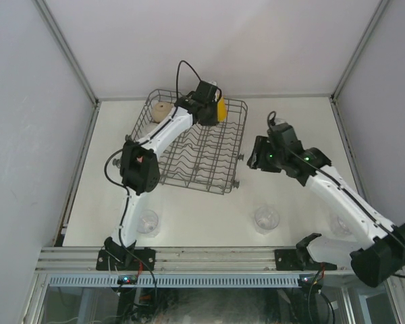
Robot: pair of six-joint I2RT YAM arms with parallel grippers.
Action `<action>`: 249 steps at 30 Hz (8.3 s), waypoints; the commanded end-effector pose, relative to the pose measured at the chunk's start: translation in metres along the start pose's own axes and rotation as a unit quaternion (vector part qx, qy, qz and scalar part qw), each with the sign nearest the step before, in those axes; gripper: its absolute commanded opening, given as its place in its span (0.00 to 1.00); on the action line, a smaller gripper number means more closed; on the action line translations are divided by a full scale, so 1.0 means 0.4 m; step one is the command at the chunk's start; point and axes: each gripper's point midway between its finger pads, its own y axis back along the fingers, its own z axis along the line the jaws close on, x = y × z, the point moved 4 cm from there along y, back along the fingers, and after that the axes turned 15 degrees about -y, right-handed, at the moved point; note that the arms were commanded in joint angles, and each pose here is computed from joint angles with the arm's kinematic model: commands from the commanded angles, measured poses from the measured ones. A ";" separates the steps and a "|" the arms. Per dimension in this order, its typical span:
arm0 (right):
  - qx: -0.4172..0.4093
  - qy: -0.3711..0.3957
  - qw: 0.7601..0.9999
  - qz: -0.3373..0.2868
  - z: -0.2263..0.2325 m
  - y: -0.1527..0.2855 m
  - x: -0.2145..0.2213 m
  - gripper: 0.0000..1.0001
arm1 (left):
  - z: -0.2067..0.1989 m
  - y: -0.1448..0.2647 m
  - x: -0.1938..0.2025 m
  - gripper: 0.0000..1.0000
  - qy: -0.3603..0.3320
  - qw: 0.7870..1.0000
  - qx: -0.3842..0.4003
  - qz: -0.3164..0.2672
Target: Load the cups into the dish rack
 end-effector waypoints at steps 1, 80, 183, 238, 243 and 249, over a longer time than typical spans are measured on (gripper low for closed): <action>-0.011 -0.034 0.999 -0.034 -0.034 0.062 -0.047 0.52 | -0.001 0.025 -0.095 0.00 -0.004 0.998 -0.012 -0.068; 0.003 -0.124 0.990 -0.067 -0.193 0.079 -0.083 0.44 | -0.110 -0.114 0.051 0.00 -0.009 1.000 0.016 0.013; -0.434 -0.242 0.864 0.084 0.179 0.273 -0.196 0.00 | -0.193 0.691 -0.023 0.93 0.196 0.831 0.503 -0.134; -0.433 -0.257 0.853 0.137 0.240 0.118 -0.200 0.00 | -0.233 0.695 -0.095 0.24 0.235 0.771 0.575 -0.140; -0.420 -0.256 0.861 0.130 0.221 0.113 -0.201 0.32 | -0.198 0.670 -0.116 0.08 0.251 0.775 0.557 -0.162; -0.370 -0.254 0.886 0.118 0.160 0.091 -0.185 0.45 | -0.080 0.609 -0.174 0.03 0.277 0.801 0.493 -0.198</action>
